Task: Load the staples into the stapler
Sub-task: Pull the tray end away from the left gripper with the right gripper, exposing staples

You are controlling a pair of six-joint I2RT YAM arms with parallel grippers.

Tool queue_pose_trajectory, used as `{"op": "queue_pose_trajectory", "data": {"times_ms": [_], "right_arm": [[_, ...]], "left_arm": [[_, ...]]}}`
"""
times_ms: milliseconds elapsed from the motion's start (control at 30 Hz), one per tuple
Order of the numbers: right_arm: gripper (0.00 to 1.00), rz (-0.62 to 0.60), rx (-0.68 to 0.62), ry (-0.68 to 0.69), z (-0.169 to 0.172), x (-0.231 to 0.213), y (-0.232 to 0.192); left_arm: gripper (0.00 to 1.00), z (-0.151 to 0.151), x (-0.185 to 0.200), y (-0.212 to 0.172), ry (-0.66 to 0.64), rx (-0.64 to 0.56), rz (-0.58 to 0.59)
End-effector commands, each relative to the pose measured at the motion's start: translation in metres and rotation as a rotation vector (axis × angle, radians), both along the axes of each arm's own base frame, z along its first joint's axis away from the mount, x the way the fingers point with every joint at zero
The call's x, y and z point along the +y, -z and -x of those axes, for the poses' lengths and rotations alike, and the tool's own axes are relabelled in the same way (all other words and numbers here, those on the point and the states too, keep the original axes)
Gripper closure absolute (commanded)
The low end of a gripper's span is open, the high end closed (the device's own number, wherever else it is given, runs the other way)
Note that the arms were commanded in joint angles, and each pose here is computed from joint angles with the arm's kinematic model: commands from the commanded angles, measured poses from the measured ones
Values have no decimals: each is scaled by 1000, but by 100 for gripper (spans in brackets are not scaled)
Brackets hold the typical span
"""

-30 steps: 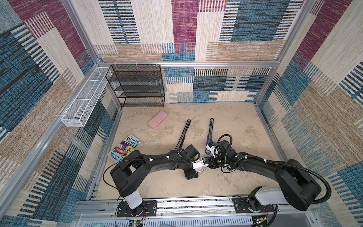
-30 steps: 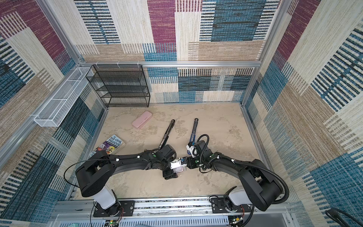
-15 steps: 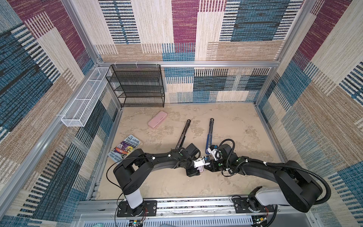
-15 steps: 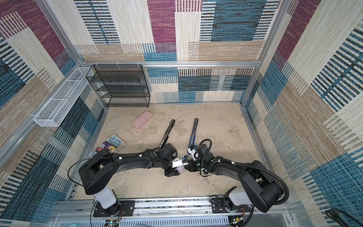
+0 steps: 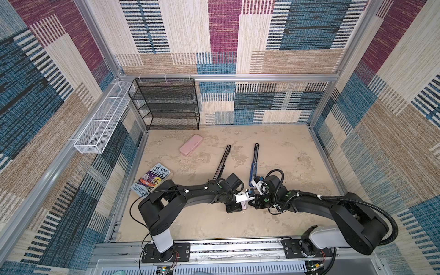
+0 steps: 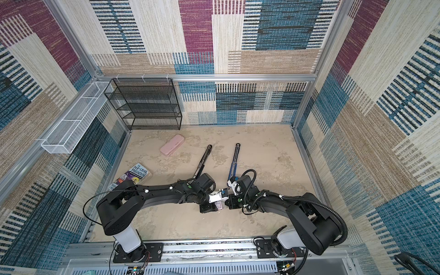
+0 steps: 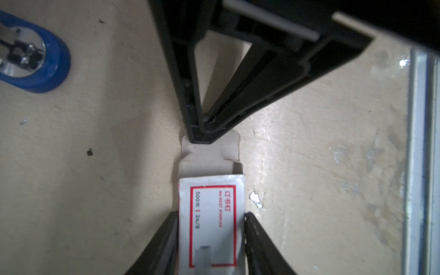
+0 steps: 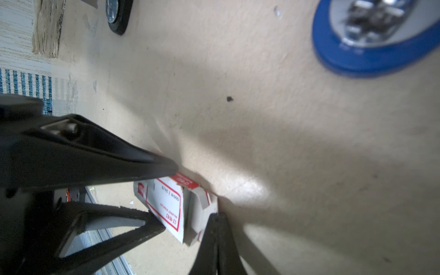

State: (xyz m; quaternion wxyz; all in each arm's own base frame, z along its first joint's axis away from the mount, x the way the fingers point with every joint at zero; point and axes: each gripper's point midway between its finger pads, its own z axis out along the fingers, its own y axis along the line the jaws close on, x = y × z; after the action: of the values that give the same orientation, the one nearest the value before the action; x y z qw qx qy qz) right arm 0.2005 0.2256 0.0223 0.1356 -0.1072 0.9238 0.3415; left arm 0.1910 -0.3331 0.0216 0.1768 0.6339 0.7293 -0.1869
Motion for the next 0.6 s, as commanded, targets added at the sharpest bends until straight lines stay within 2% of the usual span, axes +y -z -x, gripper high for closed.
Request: {"op": "queue_pose_trajectory", "data": {"times_ms": [0, 333, 567], "right_arm": [[100, 3, -25, 39, -7, -3, -4], [100, 59, -25, 111, -15, -27, -4], [100, 78, -12, 112, -14, -32, 2]], "left_arm": [[53, 13, 18, 12, -7, 62, -86], [53, 12, 18, 13, -9, 67, -94], [52, 12, 18, 16, -11, 73, -105]]}}
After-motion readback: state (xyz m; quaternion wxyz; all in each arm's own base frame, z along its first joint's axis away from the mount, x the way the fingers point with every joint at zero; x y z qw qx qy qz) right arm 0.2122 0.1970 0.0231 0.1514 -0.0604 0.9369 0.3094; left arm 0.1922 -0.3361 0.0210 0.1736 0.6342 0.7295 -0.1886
